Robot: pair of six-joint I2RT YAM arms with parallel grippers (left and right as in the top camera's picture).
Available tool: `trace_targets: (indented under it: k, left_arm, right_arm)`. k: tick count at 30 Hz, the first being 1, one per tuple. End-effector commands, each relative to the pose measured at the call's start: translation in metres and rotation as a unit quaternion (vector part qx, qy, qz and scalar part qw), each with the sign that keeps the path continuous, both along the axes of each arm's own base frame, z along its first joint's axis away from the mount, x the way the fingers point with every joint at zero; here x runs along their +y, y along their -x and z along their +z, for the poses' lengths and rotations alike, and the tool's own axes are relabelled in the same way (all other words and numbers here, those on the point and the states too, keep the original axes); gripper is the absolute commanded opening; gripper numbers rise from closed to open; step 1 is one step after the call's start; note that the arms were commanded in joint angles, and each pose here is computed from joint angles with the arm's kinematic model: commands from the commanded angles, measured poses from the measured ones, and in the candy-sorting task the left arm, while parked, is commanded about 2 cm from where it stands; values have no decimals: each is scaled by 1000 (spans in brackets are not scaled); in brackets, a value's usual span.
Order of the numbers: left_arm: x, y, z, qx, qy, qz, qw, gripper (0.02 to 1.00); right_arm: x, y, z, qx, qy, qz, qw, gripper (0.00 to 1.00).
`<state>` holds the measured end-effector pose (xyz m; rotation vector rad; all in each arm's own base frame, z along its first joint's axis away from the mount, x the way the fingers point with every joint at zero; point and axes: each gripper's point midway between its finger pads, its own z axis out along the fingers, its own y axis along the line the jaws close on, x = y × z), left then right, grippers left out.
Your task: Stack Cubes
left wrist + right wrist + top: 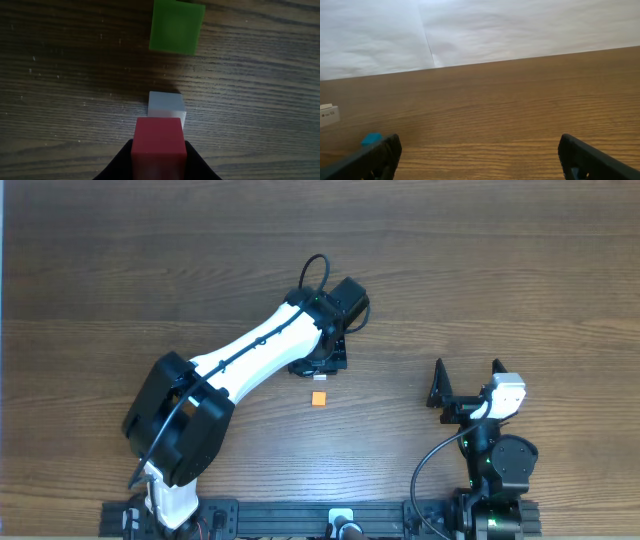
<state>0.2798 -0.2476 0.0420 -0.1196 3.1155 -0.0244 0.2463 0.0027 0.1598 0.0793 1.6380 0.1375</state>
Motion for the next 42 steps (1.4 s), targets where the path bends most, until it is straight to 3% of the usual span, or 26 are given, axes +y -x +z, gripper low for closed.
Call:
trace_targets:
  k: [1,20,22,25,26,27,28,32,42]
  left_arm:
    - [2,-4,-7,2,-10,-5,1000,42]
    - [0,-5,-16,5,-9,-13,1000,42]
    - [0,-5,-16,5,-9,-13,1000,71]
    - [0,-5,-16,5,-10,-14,1000,189]
    - [0,-5,-16,5,-10,-14,1000,255]
    - [0,-5,-16,6,-10,-14,1000,382]
    - [0,-5,-16,5,-10,-14,1000,415]
    - [-1,-5,-16,6,-9,-14,1000,476]
    - [-3,-5,-16,7,-2,-19,1000,481]
  right_arm:
    - [0,0,-2,1,-1,1,1000,991]
    - [0,0,-2,1,-1,1,1000,993]
    - [0,0,-2,1,-1,1,1000,991]
    - [0,0,-2,0,-1,1,1000,991]
    - [0,0,-2,1,-1,1,1000,993]
    - [0,0,-2,1,-1,1,1000,991]
    - [0,0,-2,1,-1,1,1000,993]
    - [0,0,-2,1,-1,1,1000,993]
    - [0,0,-2,1,-2,1,1000,993]
